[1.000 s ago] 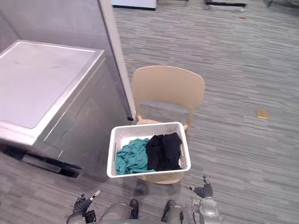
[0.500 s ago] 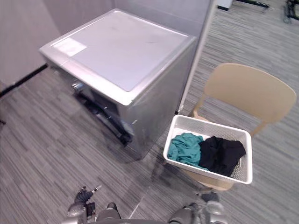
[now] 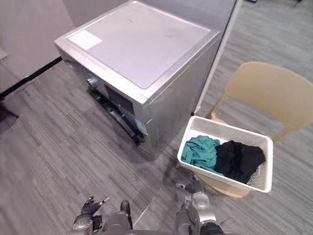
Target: Pick up the laundry basket with both hands and put the clothes into the washing machine.
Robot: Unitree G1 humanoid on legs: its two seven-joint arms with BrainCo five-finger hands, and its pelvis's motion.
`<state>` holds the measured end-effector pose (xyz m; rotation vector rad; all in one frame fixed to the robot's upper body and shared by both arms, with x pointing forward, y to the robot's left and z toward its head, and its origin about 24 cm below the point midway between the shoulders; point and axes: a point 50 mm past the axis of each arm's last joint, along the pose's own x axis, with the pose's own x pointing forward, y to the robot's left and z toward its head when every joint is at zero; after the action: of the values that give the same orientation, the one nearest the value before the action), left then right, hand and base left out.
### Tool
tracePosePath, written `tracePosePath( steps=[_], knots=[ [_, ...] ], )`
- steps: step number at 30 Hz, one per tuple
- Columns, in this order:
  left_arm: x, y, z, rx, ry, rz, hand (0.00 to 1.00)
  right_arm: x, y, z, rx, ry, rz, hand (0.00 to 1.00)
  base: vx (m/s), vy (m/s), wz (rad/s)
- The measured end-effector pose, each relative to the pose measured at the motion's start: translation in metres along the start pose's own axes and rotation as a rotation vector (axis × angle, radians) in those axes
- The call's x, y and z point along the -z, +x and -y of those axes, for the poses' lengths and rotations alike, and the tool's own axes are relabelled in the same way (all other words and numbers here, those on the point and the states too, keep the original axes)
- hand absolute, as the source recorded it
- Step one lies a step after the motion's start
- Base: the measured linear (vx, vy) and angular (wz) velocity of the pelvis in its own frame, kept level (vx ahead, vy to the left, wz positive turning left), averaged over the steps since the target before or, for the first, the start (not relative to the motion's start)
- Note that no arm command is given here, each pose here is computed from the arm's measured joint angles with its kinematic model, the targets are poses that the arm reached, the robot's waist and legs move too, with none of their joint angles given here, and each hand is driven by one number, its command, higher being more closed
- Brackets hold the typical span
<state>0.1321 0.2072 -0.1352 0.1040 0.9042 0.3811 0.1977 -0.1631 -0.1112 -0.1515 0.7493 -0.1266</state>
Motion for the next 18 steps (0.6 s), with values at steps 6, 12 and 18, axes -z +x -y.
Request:
tracePosePath(
  steps=[6,12,18],
  knots=[
    [-0.023,-0.008,0.025,0.039,-0.089,0.100,0.00,-0.115,-0.010,-0.081,-0.259,-0.051,0.396,0.00,0.05,-0.069,0.84],
    [-0.042,-0.011,0.026,0.030,-0.128,0.182,0.00,-0.206,-0.035,-0.102,-0.311,-0.063,0.702,0.00,-0.01,0.008,0.49],
    [-0.057,-0.013,0.029,0.035,-0.134,0.240,0.00,-0.265,-0.038,-0.039,-0.089,-0.024,0.866,0.00,-0.08,0.010,0.22]
  ],
)
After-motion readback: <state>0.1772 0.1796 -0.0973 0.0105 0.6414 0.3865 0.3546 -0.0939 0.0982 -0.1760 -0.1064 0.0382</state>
